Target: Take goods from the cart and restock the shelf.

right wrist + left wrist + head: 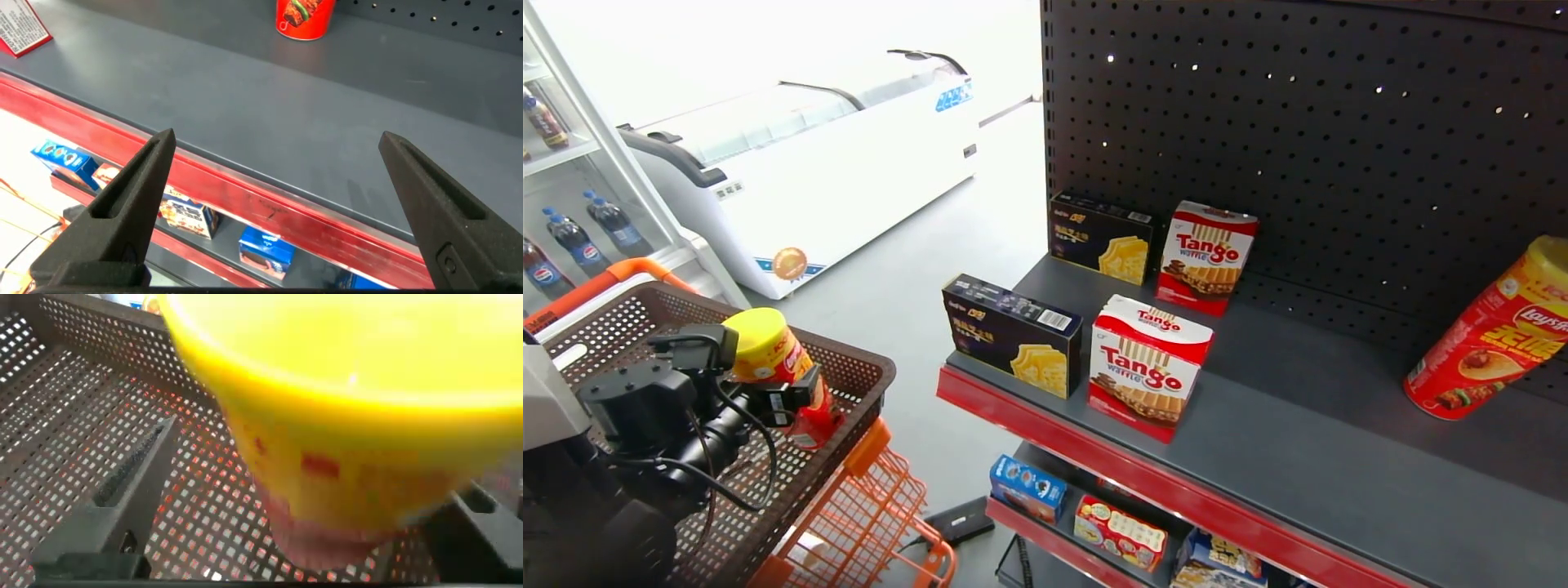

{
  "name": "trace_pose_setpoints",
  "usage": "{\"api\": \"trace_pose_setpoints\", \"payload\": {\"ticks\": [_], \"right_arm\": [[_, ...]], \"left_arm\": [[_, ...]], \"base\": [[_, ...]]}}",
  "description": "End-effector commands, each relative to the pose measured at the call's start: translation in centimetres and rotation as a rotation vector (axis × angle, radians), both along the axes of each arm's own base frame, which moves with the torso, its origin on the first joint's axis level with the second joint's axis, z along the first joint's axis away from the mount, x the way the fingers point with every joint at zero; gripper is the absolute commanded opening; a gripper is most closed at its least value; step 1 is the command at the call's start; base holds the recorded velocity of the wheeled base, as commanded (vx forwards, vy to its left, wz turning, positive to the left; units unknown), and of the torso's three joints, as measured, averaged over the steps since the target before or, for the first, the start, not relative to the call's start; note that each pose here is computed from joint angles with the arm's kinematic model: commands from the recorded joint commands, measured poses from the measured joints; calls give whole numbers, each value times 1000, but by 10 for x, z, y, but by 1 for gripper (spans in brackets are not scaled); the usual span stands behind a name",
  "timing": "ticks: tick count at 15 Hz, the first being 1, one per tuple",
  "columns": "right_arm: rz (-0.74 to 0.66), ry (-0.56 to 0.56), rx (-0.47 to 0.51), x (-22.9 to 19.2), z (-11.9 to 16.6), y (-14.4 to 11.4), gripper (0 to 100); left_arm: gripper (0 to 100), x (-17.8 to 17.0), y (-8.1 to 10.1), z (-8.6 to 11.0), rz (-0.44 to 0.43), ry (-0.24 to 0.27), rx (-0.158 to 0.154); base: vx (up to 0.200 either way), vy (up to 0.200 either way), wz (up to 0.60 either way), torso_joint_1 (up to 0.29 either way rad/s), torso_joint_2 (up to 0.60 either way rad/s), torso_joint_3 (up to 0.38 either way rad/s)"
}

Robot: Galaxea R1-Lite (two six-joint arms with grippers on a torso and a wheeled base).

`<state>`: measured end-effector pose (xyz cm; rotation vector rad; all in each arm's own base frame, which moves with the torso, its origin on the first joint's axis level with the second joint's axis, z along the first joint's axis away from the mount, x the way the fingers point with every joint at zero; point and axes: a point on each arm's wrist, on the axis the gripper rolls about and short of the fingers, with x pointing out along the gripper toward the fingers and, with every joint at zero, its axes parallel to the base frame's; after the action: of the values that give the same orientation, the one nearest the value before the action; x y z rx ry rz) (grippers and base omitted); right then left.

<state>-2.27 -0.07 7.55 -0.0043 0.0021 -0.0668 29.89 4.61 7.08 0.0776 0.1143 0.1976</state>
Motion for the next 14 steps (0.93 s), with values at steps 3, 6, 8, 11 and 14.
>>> {"api": "trace_pose_setpoints", "payload": {"ticks": [3, 6, 8, 11, 14], "right_arm": [[-1, 1, 0, 0, 0, 0, 100], [-1, 1, 0, 0, 0, 0, 100], [-1, 1, 0, 0, 0, 0, 100], [-1, 1, 0, 0, 0, 0, 100], [-1, 1, 0, 0, 0, 0, 100]], "left_arm": [[100, 14, 3, -15, 2, 24, -4], [0, 24, 4, -13, 1, -9, -3], [0, 28, 3, -13, -4, -16, -2], [0, 28, 0, -9, -13, -28, -1], [0, 25, -5, 17, -32, -109, 24]], "base": [[0, 0, 0, 0, 0, 0], [0, 0, 0, 0, 0, 0], [0, 0, 0, 0, 0, 0], [0, 0, 0, 0, 0, 0], [0, 0, 0, 0, 0, 0]]}}
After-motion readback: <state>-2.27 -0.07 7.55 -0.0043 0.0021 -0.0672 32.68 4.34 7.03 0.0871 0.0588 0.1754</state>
